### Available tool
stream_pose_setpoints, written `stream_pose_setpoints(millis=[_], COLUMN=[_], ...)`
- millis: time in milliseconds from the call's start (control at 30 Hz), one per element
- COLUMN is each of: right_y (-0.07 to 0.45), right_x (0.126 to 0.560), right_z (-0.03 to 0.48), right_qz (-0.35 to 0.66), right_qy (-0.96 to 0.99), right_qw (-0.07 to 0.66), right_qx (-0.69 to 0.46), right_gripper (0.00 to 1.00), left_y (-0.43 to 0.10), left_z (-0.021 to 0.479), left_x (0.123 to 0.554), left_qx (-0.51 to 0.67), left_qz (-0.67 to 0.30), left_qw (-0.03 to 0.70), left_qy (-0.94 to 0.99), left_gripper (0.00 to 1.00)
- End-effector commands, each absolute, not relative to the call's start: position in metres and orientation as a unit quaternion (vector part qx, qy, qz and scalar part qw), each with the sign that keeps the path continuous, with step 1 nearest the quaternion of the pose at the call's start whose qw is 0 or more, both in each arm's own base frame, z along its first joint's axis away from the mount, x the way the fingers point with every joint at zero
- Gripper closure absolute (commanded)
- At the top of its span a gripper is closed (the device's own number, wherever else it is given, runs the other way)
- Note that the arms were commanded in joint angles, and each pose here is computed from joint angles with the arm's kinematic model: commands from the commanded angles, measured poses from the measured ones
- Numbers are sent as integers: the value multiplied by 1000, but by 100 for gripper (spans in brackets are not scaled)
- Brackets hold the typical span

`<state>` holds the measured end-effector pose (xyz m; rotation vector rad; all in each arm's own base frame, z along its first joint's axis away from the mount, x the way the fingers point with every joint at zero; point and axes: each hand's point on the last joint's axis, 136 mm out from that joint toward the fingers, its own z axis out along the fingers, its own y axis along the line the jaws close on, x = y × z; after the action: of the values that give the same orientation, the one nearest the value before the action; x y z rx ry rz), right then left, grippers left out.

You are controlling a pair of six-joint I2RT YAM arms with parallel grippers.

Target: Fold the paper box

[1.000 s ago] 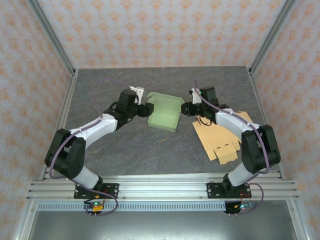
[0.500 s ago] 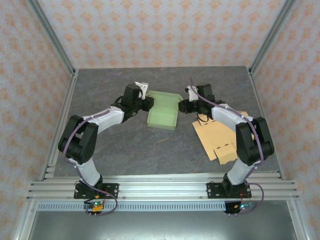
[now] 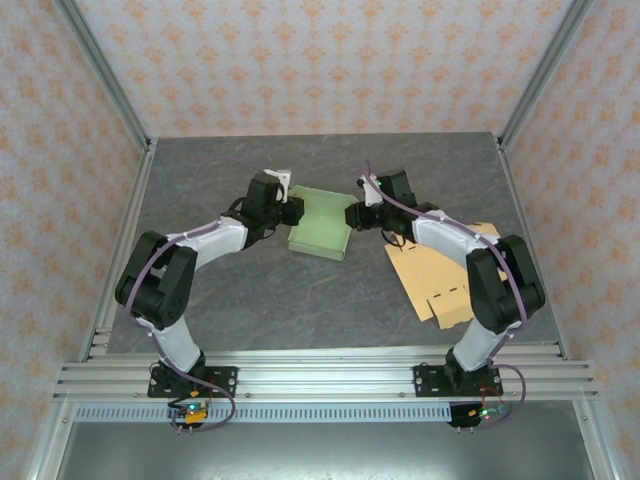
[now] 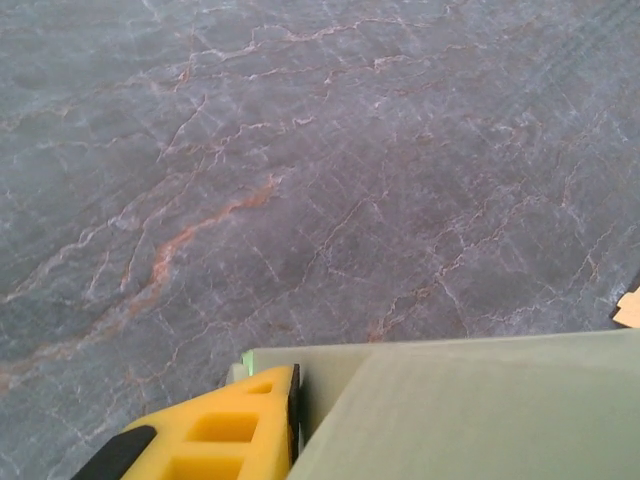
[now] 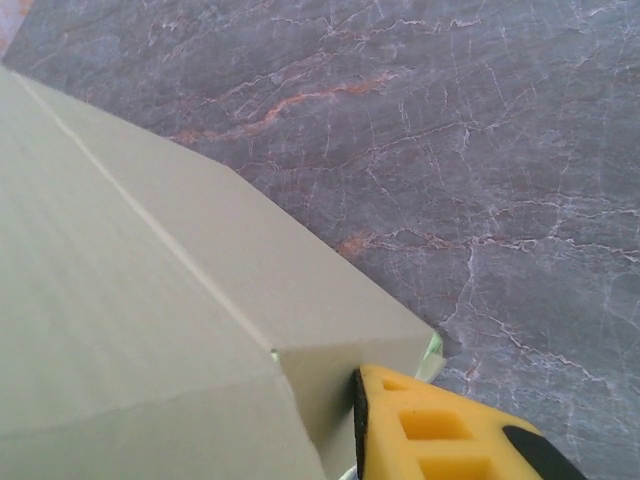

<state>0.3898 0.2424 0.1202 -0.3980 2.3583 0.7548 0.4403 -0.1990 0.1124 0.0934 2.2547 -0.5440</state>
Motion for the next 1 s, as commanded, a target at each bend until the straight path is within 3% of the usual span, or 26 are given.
stream_pose_setpoints(millis=[0,667,767,967], right_y=[259,283,272,259], right_x=[382,346,340,326], right_z=[119,101,94,94], right_qz=[313,317,295,287], right_qy=[885,892,898,897], right_qw=[315,305,308,317], right_qx=[-143,-103,-107,-110], right_gripper=[76,72,66,57], left_y=[-208,-188,-183,-176], left_z=[111,86,81,81], left_x=[419,378,373,359], left_qx=[31,-30,-30,-38], left_qz=[-229,-200,-194,-194], left_qw=[390,391,387,386], left_qy=[891,898,901,901], left_gripper=[81,78,75,58])
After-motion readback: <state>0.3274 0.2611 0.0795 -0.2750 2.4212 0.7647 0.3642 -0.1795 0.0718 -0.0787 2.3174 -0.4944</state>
